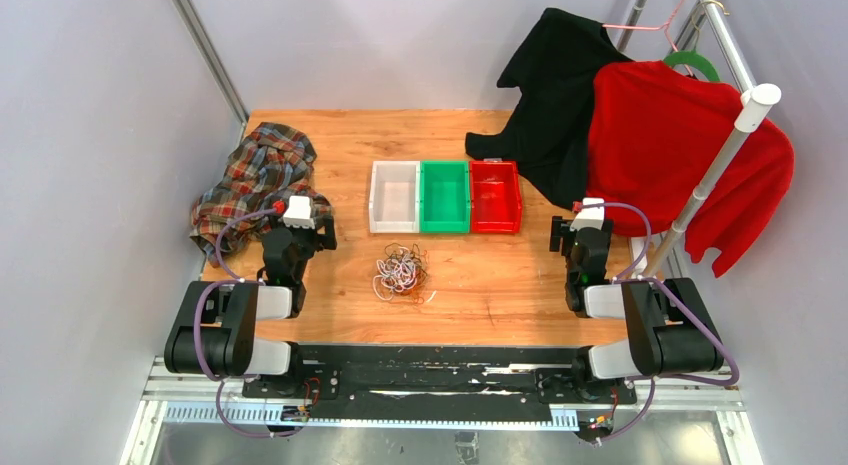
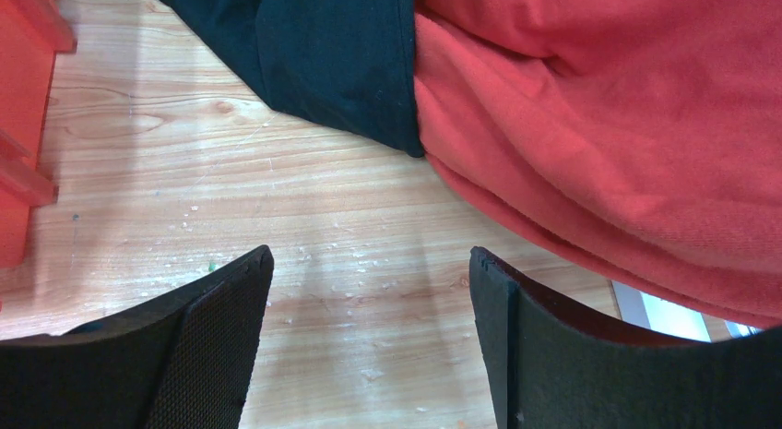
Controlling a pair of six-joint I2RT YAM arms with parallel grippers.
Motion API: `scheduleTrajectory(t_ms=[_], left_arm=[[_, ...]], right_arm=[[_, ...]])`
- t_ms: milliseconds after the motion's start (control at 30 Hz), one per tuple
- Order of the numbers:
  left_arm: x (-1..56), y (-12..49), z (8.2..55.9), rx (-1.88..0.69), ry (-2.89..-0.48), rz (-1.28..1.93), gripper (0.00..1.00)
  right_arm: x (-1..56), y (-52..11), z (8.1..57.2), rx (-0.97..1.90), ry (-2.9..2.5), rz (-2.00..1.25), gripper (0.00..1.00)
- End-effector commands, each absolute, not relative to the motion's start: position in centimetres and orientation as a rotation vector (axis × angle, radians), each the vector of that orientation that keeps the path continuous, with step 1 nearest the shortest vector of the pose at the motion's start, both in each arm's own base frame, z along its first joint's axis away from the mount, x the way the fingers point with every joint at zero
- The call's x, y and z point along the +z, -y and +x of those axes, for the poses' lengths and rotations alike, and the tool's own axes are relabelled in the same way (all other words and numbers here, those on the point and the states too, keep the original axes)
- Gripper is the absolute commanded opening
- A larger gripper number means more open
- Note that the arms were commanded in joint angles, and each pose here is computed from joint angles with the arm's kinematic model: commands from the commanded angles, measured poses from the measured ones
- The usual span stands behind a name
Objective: Untangle the cables
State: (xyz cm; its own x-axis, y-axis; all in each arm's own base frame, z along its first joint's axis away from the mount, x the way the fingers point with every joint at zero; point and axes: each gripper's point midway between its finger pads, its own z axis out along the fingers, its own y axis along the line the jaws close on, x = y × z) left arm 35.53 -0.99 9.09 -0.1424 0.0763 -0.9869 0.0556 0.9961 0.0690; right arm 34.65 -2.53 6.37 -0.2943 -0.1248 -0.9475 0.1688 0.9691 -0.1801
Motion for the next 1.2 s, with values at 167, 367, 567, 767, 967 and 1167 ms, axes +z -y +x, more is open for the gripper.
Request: scheduleTrajectory(t_ms=[167,367,567,767,967,1167], left_arm=[[10.8,1.1,36.0,0.014,-1.651,0.115,0.98],[15.3,4.1,36.9,-0.112,-1.799,0.321,0.98],[17.5,9.2,32.6,-0.458,-1.934,0.546,0.98],[17.0,12.8,28.8,-0.576,-2.063,0.685,0.98],[16.3,15.4,26.7,-0.608,-2.103,0.768,0.98],[14.0,17.4,25.5,-0.654,-2.156,0.850,0.95]], right_arm=[[7.7,3.6,35.2,-0.324,-1.798,0.074,0.78],[10.1,3.1,35.7,-0.328,-2.028,0.172,0.78],[15.9,-3.6,35.8,0.218,-1.877,0.283,0.78],[18.4,-6.3,33.7,0.533,-1.819,0.470,0.92],[16.7,-11.3,31.5,0.549,-2.037,0.211,0.82],[15.5,-16.5,28.6,0.505,-2.091,-0.055,0.82]])
